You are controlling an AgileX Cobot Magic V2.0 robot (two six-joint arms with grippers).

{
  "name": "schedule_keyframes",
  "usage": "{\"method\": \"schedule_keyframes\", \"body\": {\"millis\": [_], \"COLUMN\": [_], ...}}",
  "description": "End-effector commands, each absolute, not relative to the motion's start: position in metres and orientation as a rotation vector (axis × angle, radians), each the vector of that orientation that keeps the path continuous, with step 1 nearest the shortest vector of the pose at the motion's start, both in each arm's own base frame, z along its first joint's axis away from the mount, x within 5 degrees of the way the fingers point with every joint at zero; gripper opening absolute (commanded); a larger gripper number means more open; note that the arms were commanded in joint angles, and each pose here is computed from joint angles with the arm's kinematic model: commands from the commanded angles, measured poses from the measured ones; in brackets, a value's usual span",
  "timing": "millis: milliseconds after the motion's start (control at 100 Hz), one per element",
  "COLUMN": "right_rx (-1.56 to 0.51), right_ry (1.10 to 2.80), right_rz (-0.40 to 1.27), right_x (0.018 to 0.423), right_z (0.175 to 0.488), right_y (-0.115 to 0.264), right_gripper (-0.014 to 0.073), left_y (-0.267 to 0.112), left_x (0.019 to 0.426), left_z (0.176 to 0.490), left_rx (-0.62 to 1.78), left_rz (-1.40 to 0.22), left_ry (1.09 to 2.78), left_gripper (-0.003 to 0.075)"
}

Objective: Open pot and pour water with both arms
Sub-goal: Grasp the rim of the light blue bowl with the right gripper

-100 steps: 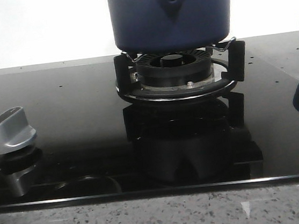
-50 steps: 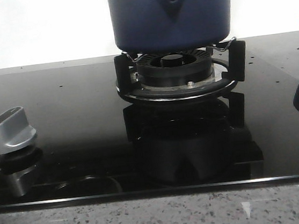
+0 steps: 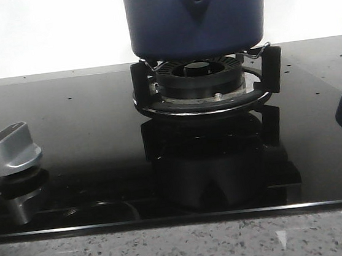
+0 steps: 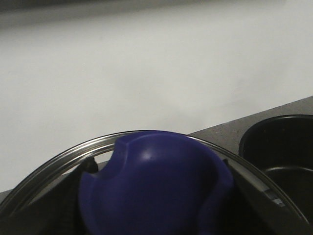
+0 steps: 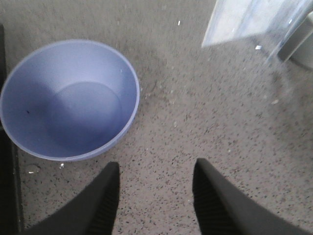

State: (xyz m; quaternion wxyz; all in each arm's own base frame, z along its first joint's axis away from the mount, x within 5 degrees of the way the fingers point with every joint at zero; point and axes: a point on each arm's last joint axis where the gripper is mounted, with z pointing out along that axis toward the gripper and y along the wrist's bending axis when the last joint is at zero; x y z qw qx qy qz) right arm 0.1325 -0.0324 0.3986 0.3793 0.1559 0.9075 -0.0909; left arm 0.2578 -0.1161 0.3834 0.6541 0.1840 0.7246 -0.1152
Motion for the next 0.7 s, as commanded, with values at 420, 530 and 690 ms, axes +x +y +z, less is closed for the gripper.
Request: {"method": "schedule_keyframes", "body": {"millis": [420, 530, 690], "right_rx": [0.476, 0.48, 0.488], "right_ry": [2.449, 2.494, 2.505], "right_rz": [-0.21, -0.216, -0.204], "right_x": [0.223, 0.233, 0.245], "right_z": [0.393, 0.381, 0.373], "right_y": [-0.048, -0.05, -0.053], "right_gripper": [0.0311, 0.0311, 0.0311], "left_y": [-0.115, -0.115, -0.115], "left_x": [0.248, 0.248, 0.248], "left_z": [0.405, 0.405, 0.405], "left_rx": [0.392, 0.392, 0.392], "left_rz": [-0.326, -0.326, -0.326], "left_ry": [1.572, 1.572, 1.572], "left_gripper": [0.0269, 0.0269, 0.0269]}}
